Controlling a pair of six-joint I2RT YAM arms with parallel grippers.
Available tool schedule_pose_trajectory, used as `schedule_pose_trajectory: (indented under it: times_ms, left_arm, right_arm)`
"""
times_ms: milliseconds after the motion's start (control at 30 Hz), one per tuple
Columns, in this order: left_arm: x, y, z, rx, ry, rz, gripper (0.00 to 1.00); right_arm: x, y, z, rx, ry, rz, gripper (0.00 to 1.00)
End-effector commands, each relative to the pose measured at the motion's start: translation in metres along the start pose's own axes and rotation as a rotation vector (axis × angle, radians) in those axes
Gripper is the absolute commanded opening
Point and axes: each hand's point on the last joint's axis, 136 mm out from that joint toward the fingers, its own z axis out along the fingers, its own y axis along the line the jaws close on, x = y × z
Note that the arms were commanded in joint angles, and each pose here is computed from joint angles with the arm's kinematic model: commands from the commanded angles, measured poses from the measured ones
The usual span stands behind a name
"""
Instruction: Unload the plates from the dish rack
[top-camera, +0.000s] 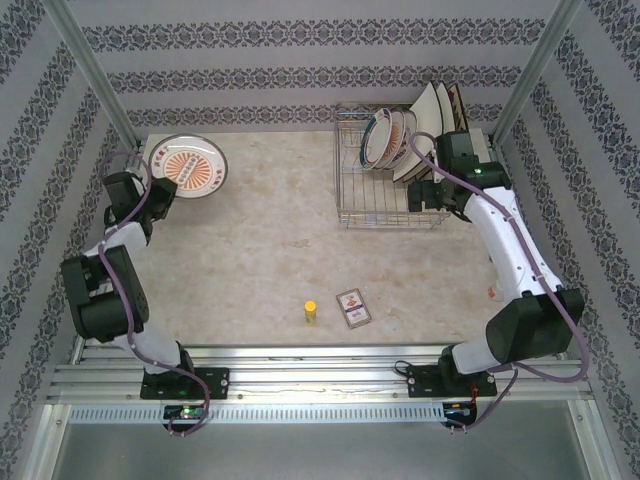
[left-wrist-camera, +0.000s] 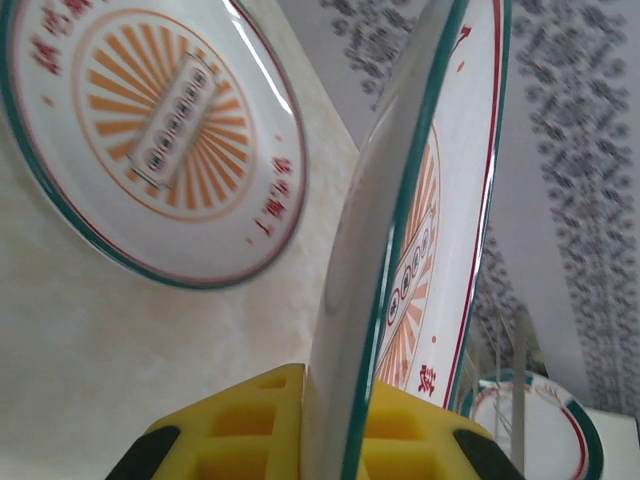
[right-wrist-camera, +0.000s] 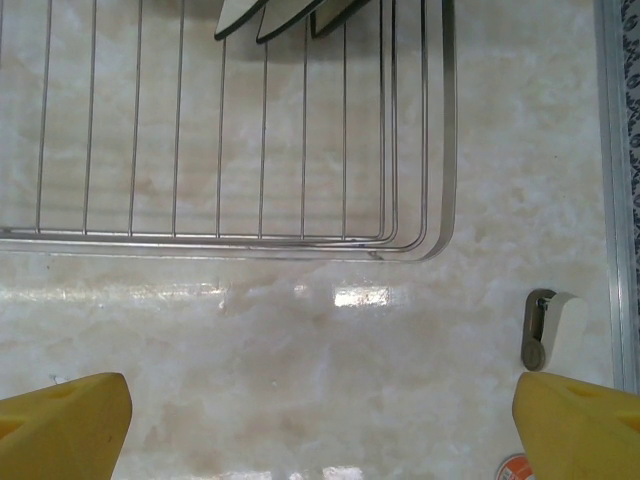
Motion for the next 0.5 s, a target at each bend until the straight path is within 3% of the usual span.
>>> schedule_pose_trajectory:
  times_ms: [0,467]
  left_arm:
    - [-0.043,-0.029,0.007,0.109,-0.098,0.031,0.0]
    - [-0.067,0.012,0.064,0.003,-0.109,0.014,0.0]
  right_arm:
    - [0.003,-0.003,-0.008,-0.002,-0.01,-0.014,0.98]
    - [0.008,-0.003,-0.004,-0.008,0.008,-0.027,0.98]
